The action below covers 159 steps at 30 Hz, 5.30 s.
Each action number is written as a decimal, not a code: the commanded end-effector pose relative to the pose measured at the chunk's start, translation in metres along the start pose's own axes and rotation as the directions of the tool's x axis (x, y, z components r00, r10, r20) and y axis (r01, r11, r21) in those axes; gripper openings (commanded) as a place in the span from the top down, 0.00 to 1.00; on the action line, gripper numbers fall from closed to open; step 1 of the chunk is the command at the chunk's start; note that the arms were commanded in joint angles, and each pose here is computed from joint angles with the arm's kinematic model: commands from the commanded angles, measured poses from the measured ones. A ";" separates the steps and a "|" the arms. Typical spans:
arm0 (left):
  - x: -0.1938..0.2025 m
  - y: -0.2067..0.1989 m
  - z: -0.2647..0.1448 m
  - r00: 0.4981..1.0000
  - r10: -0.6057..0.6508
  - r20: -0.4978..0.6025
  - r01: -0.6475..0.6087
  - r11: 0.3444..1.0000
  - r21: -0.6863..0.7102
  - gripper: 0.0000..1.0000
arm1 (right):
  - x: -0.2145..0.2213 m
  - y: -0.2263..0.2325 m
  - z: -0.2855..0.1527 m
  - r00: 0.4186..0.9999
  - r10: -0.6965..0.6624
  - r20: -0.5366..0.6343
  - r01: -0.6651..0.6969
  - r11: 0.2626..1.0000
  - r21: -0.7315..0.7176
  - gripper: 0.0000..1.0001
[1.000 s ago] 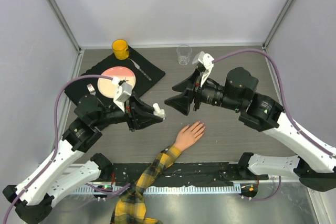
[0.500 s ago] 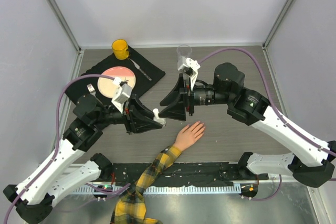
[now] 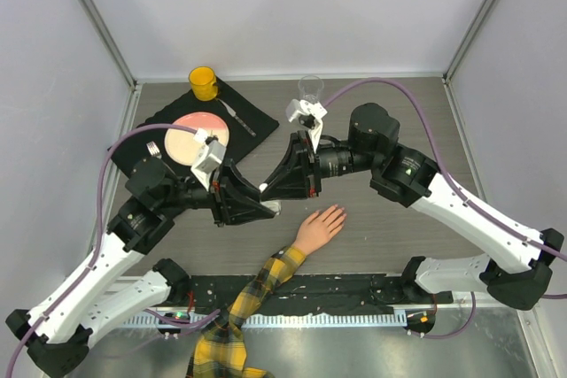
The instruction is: Paint the nails
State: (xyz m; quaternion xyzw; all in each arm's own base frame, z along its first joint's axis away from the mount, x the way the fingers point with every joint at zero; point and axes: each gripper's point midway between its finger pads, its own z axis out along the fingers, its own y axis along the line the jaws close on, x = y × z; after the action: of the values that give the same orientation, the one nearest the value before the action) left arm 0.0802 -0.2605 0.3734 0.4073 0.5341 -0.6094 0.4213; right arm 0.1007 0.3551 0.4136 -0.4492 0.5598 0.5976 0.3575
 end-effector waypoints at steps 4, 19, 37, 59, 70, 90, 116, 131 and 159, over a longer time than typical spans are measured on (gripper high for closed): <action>-0.028 0.028 -0.017 0.994 0.102 0.031 -0.089 0.956 -0.281 1.00 | -0.002 -0.008 -0.007 0.998 -0.050 0.043 0.047 0.997 0.065 0.99; -0.048 0.144 -0.067 0.991 0.125 0.043 -0.037 0.577 -0.816 1.00 | 0.002 -0.095 -0.029 0.961 -0.273 -0.049 0.127 0.273 0.954 0.99; 0.014 0.033 -0.008 0.989 0.054 -0.141 -0.077 0.983 -0.165 1.00 | -0.012 -0.008 -0.024 0.992 -0.114 0.056 0.095 0.958 0.269 0.39; 0.018 0.012 -0.014 0.984 0.055 -0.168 -0.072 0.992 -0.101 1.00 | 0.003 -0.005 -0.006 0.994 -0.070 -0.083 0.080 0.989 0.124 0.58; 0.016 0.010 -0.014 0.983 0.069 -0.173 -0.086 0.992 -0.092 1.00 | 0.011 -0.010 -0.001 0.991 -0.065 -0.113 0.078 0.990 0.113 0.68; -0.010 0.128 -0.113 0.983 0.094 -0.159 -0.185 0.480 -0.857 0.00 | -0.002 -0.225 -0.191 0.971 -0.223 0.081 -0.085 -0.005 0.996 0.99; 0.031 0.136 -0.105 0.980 0.113 -0.166 -0.201 0.543 -0.815 0.00 | 0.186 -0.351 -0.447 0.889 -0.339 0.309 -0.458 -0.702 0.545 0.98; 0.033 0.127 -0.104 0.984 0.110 -0.137 -0.175 0.576 -0.798 0.00 | 0.195 -0.371 -0.445 0.909 -0.235 0.343 -0.393 -0.757 0.523 0.87; 0.031 0.112 -0.115 0.985 0.128 -0.119 -0.171 0.568 -0.805 0.00 | 0.213 -0.391 -0.434 0.925 -0.045 0.376 -0.268 -0.779 0.567 0.70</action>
State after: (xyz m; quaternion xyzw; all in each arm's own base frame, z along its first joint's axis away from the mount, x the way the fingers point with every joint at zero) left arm 0.1847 -0.1590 0.2906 0.2337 0.7340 -0.2448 0.5888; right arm 0.4404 -0.0465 0.0766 0.3195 0.7955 -0.2345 0.4585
